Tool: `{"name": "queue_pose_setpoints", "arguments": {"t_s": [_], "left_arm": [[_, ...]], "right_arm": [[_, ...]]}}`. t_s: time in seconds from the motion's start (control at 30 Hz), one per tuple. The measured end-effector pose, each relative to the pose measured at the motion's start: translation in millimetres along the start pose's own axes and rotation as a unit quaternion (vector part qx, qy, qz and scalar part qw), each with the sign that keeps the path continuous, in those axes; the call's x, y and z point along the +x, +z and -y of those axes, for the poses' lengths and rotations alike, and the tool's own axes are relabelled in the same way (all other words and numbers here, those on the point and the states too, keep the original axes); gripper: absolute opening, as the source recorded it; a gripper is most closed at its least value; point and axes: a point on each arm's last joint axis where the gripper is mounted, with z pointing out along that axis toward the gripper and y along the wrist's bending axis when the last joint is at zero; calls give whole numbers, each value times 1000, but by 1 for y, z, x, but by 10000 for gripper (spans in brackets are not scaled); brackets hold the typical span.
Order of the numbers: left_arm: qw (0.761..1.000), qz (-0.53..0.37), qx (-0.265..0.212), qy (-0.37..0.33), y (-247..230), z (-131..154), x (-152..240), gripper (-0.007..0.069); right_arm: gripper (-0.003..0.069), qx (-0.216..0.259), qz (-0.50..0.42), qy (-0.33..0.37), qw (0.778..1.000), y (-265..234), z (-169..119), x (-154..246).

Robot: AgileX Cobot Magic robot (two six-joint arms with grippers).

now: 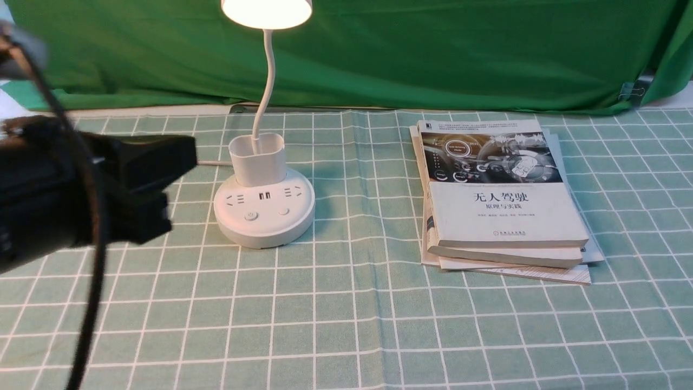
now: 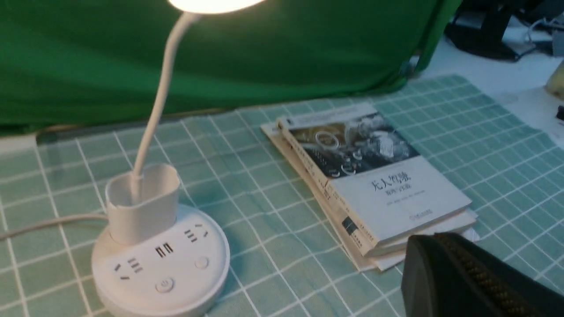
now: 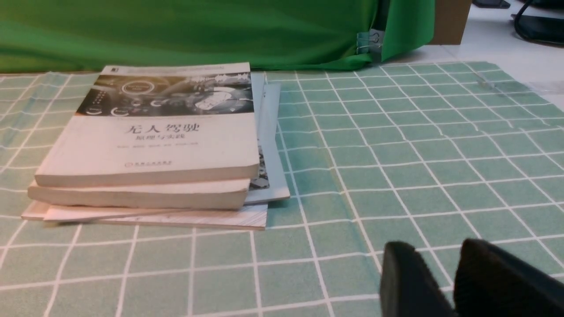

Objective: Turn on the table lamp.

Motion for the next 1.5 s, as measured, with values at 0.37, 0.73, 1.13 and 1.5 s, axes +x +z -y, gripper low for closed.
{"name": "queue_pose_setpoints", "arguments": {"t_s": [0.37, 0.73, 1.13, 1.5], "left_arm": [[995, 87, -2, 57, -53, 9, -6, 0], [979, 155, -78, 106, -53, -9, 24, 0], [900, 294, -250, 201, -86, -37, 114, 0], [952, 126, -274, 50, -75, -50, 171, 0]], "right_arm": [[239, 0, 0, 0, 1000, 0, 0, 0], [239, 0, 0, 0, 1000, 0, 0, 0], [239, 0, 0, 0, 1000, 0, 0, 0], [239, 0, 0, 0, 1000, 0, 0, 0]]}}
